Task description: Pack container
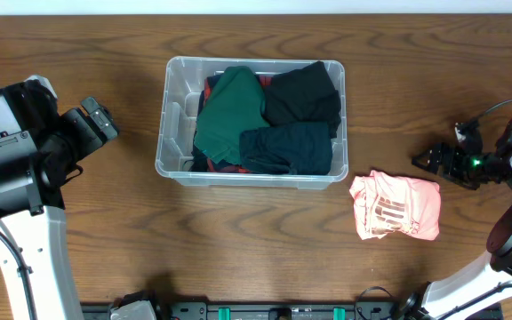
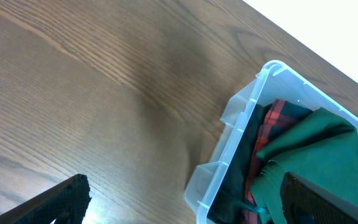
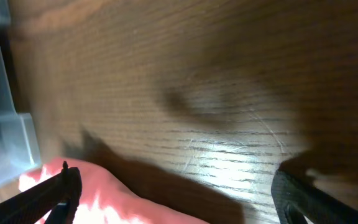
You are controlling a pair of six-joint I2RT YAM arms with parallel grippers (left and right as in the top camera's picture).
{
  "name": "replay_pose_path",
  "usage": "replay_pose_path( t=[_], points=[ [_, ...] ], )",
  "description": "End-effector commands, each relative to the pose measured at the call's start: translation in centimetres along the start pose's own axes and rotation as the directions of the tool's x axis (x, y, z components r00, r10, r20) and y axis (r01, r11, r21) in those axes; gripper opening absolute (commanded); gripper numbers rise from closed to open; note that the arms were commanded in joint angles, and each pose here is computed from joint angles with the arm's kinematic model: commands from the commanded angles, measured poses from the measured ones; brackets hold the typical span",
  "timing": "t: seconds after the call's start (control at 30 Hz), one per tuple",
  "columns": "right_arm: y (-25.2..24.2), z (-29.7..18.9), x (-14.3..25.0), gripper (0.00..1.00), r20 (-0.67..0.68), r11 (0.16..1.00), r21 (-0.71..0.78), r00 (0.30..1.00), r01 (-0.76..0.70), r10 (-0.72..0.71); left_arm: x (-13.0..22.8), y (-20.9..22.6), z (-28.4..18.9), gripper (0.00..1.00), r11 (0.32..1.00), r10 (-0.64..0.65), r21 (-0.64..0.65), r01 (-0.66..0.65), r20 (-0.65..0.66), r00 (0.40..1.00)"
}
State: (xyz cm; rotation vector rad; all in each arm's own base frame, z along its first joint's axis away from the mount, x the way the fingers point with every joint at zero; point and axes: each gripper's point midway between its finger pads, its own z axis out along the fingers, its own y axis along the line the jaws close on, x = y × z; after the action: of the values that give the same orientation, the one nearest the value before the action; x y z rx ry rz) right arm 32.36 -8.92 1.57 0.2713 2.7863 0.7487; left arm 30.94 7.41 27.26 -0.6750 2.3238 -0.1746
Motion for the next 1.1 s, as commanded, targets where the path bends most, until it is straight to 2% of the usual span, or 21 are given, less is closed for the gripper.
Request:
replay_pose_path(
  t=[0.0, 0.17, 0.27, 0.5, 0.67, 0.8, 1.0, 1.07],
  points=[
    [-1.8, 1.9, 3.0, 0.96, -0.114, 0.995, 0.027, 0.989, 0.099, -0.095, 0.0, 0.4, 0.1, 0.98, 1.000, -0.007, -0.017, 0.007, -0.002, 1.000],
    [-1.4, 2.8, 5.3, 0.93, -0.164, 0.995, -0.005, 0.982, 0.098, -0.097, 0.0, 0.4, 0.1, 0.98, 1.000, -0.007, -0.018, 0.007, -0.002, 1.000],
    [-2.0, 3.1, 7.3, 0.86, -0.226, 0.995, 0.024, 0.970, 0.101, -0.093, 0.0, 0.4, 0.1, 0.98, 1.000, -0.007, -0.017, 0.007, -0.002, 1.000],
    [-1.4, 3.3, 10.5, 0.78, -0.310, 1.000, 0.012, 0.951, 0.014, -0.010, 0.0, 0.4, 0.1, 0.98, 1.000, -0.007, -0.017, 0.007, -0.002, 1.000],
    [-4.2, 2.9, 13.1, 0.79, -0.383, 0.972, 0.223, 0.911, -0.072, 0.155, 0.0, 0.4, 0.1, 0.98, 1.000, -0.007, -0.017, 0.007, -0.002, 1.000],
    [-4.4, 3.4, 13.4, 0.76, -0.354, 0.955, 0.259, 0.906, -0.144, 0.233, 0.0, 0.4, 0.1, 0.98, 1.000, -0.007, -0.017, 0.007, -0.002, 1.000],
    [-4.2, 3.5, 14.2, 0.73, -0.366, 0.951, 0.263, 0.895, -0.163, 0.255, 0.0, 0.4, 0.1, 0.98, 1.000, -0.007, -0.017, 0.007, -0.002, 1.000],
    [-4.1, 3.5, 14.5, 0.75, -0.359, 0.935, 0.282, 0.880, -0.214, 0.310, 0.0, 0.4, 0.1, 0.98, 1.000, -0.007, -0.017, 0.007, -0.002, 1.000]
  ],
)
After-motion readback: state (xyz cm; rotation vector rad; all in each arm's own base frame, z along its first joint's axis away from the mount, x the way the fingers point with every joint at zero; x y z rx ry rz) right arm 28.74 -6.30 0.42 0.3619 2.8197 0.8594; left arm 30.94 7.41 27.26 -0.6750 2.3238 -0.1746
